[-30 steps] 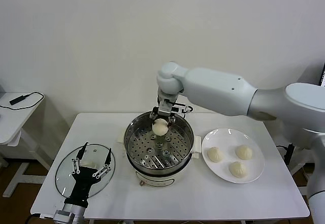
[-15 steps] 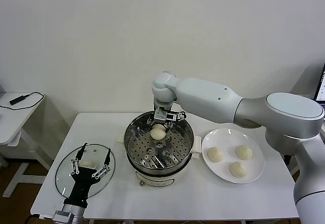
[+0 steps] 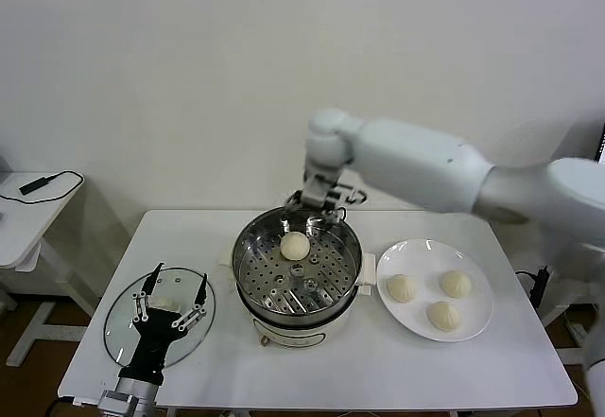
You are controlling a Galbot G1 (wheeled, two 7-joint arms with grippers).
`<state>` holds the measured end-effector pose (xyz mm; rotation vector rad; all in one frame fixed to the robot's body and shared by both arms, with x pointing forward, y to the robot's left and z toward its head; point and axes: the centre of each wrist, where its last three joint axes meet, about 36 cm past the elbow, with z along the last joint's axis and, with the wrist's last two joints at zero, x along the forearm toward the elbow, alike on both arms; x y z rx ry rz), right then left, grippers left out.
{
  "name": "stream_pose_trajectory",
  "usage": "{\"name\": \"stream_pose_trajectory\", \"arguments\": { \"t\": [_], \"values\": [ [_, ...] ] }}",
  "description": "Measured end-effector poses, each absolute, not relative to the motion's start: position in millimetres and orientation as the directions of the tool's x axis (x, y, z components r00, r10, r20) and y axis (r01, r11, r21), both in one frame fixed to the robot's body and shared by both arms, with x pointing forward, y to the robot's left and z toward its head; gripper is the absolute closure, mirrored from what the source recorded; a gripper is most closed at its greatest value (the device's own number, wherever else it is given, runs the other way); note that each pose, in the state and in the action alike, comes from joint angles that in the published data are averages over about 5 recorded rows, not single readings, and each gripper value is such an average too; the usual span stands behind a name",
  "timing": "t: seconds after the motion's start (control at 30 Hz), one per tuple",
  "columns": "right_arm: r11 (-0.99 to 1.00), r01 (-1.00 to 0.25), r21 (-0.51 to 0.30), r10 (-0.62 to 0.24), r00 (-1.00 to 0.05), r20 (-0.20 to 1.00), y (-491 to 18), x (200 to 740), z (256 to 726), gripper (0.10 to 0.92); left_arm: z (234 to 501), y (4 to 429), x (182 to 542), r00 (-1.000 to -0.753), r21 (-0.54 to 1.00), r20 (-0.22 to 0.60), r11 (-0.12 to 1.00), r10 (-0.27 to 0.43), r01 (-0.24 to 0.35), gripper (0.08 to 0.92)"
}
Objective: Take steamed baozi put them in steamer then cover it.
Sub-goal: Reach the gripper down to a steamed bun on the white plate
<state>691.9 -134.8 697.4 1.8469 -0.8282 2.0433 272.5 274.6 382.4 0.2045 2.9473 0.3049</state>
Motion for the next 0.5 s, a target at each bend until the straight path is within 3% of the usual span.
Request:
{"name": "stream_pose_trajectory", "arguments": {
  "t": [0.23,0.5],
  "values": [
    [-0.532,-0.824,-0.196,-0.179,-0.116,0.977,-241,692,686,0.2,381,272,275,-0.975,0.212,-0.155,0.969,0.161,0.126,0.177],
    [-0.283,-0.951,-0.127,-0.208,-0.068,0.976,-320,671,617,0.2,380,274,275,-0.976,0.215,-0.152,0.969,0.154,0.12,0.177]
  ]
}}
